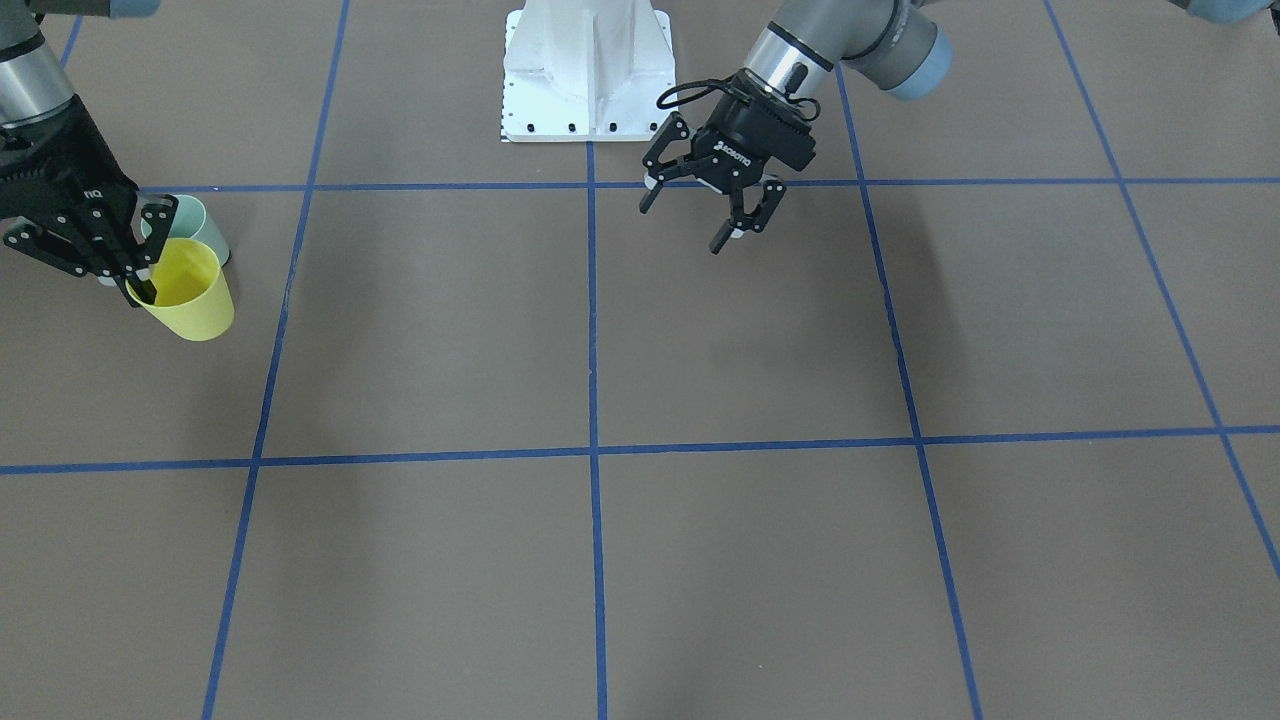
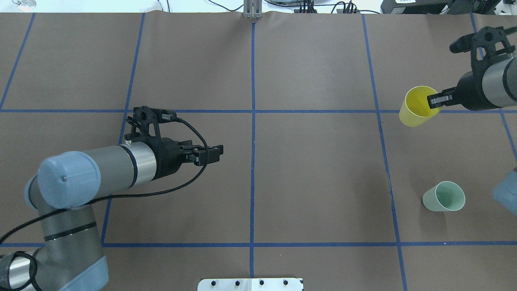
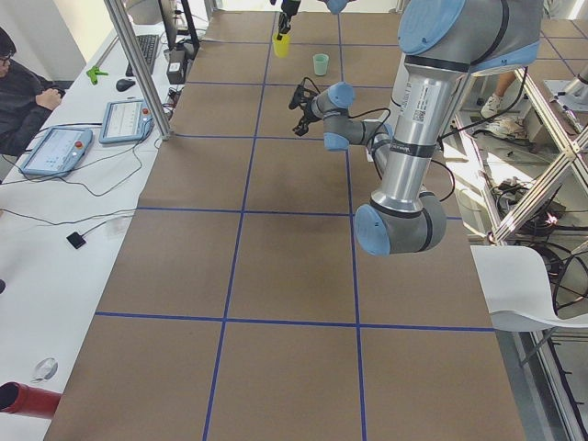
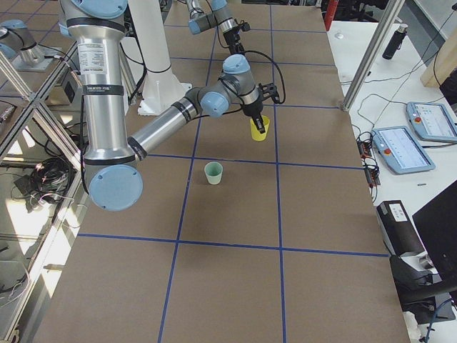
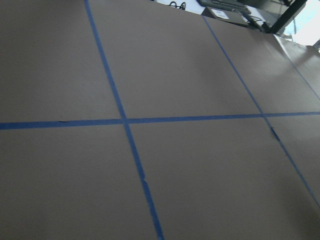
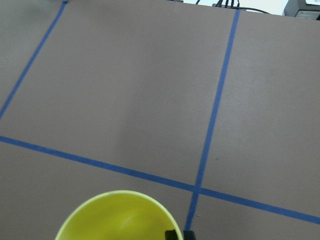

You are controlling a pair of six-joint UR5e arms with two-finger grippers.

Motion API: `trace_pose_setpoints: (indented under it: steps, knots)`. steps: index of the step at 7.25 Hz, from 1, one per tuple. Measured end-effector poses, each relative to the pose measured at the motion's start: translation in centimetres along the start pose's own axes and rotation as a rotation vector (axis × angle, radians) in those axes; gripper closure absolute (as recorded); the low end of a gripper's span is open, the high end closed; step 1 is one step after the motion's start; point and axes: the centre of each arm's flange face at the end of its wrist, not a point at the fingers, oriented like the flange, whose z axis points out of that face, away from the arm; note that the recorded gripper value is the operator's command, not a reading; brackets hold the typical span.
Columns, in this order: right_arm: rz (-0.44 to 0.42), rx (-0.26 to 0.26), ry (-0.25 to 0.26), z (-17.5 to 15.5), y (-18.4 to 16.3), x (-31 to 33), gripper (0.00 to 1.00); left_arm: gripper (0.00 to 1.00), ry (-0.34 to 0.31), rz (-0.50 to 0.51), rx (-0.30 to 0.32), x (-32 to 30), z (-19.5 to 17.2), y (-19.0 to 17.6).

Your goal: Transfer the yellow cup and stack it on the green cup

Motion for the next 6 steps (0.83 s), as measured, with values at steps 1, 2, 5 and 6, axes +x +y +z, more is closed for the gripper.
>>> trace_pose_setpoints:
  steps: [1,2,5,6]
  knots:
    - [-0.007,-0.025,0.041,-0.8,2.0,1.3,1.00,0.01,-0.072,-0.010,-0.046,-3.0,-1.6,-3.2]
    - [-0.021,-0.048,0.065,-1.0,3.8,2.5,1.00,0.01,-0.135,-0.006,-0.088,-6.5,-3.5,-6.0]
    - [-0.036,-0.063,0.016,-0.1,9.5,4.8,1.00,0.01,-0.204,0.015,-0.141,-13.0,-8.5,-8.4]
    - [-0.022,-0.064,-0.020,0.7,10.9,3.7,1.00,0.01,-0.200,0.009,-0.149,-13.5,-9.2,-8.8]
